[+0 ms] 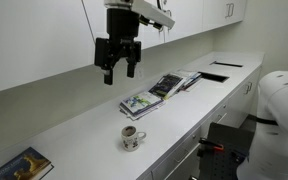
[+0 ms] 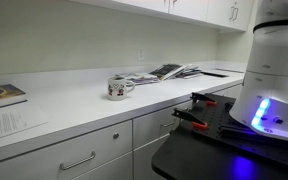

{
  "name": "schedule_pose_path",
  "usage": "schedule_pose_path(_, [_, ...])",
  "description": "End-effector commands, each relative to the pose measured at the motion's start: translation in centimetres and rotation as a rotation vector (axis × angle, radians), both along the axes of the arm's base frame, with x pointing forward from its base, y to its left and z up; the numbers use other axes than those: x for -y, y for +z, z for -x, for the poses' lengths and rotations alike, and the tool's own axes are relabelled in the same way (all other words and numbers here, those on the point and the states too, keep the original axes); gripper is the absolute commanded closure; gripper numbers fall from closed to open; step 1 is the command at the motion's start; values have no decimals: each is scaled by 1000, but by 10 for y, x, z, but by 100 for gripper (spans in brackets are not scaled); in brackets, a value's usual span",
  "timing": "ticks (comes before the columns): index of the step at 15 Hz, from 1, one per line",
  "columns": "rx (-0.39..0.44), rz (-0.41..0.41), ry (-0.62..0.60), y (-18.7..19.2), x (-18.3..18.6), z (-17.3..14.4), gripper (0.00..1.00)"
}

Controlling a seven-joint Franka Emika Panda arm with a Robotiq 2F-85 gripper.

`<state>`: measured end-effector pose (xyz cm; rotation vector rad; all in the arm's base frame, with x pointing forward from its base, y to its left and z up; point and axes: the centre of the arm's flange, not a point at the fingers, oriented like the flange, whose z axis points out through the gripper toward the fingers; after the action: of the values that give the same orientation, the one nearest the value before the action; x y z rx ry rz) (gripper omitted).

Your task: Move the mug cup to the left

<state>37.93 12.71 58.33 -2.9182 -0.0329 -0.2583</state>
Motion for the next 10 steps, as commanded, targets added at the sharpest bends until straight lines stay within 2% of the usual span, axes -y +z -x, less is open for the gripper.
schedule_pose_path(1, [0,0,0,0,0,0,0])
schedule_pose_path(2, [27,-68,0,-1,8,-1,0])
schedule_pose_path(5, [111,-111,-137,-25,56,-31,0])
schedule_pose_path(7, [137,-59,-242,-55,107,-61,0])
schedule_pose_path(10, [36,28,-318,-118,163,-89,0])
